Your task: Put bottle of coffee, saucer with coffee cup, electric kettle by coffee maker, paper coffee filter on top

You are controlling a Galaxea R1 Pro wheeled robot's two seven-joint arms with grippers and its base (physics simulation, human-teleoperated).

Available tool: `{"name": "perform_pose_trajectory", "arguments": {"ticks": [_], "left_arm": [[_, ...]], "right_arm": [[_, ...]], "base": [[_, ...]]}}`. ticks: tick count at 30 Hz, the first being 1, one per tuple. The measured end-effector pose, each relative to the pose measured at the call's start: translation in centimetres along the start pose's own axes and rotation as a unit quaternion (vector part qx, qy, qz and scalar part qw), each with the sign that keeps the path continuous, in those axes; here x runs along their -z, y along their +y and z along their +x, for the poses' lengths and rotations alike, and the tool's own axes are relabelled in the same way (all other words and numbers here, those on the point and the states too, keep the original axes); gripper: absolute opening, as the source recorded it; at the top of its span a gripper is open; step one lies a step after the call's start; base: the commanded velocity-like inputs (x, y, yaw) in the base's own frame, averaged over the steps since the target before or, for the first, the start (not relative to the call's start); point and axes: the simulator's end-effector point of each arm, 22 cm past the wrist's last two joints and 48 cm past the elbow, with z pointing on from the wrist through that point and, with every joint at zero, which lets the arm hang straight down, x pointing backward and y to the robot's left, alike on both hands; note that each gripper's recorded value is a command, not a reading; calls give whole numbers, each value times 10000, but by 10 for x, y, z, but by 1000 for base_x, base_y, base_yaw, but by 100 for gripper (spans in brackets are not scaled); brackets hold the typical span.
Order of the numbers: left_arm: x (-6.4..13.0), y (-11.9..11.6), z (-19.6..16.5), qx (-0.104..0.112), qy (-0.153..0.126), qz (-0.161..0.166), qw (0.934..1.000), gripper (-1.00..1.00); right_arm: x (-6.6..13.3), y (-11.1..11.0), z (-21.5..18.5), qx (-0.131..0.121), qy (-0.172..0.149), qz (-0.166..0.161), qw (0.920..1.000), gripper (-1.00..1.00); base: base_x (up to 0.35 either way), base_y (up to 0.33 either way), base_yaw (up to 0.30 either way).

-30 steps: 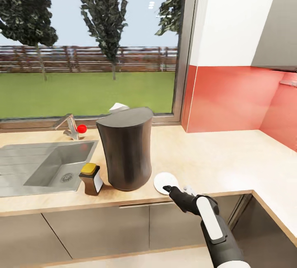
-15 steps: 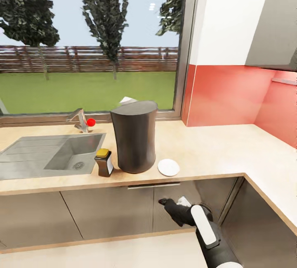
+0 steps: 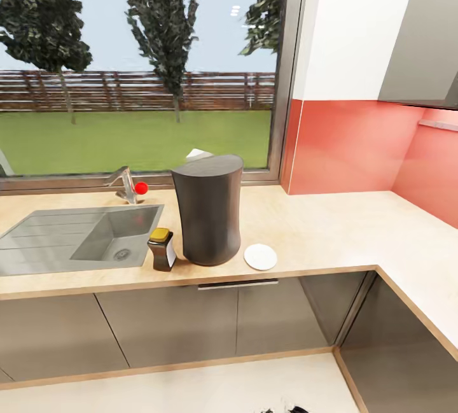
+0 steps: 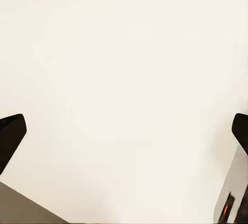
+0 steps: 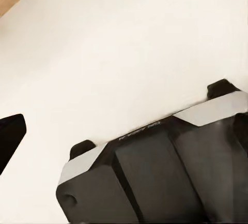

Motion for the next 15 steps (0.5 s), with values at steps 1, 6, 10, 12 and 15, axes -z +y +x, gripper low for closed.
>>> {"name": "perform_pose_trajectory", "arguments": {"ticks": [1, 6, 10, 12, 15], "left_arm": [[10, -29, -18, 142, -175, 208, 9995, 100], [25, -66, -40, 381, -371, 471, 9975, 100], [25, -67, -40, 443, -353, 472, 9973, 100], [24, -65, -38, 486, -426, 446, 9969, 100], [24, -65, -30, 533, -593, 423, 9959, 100]], "right_arm": [[-6, -27, -3, 398, -285, 236, 9985, 100], [-9, -26, -8, 1573, -531, -70, 9861, 100], [-12, -50, -8, 2014, -477, 41, 9784, 100], [-14, -63, -3, 2075, -397, 127, 9773, 100], [-14, -69, -1, 2108, -373, 171, 9767, 100]], "base": [[0, 0, 0], [0, 0, 0], [0, 0, 0], [0, 0, 0], [0, 0, 0]]}}
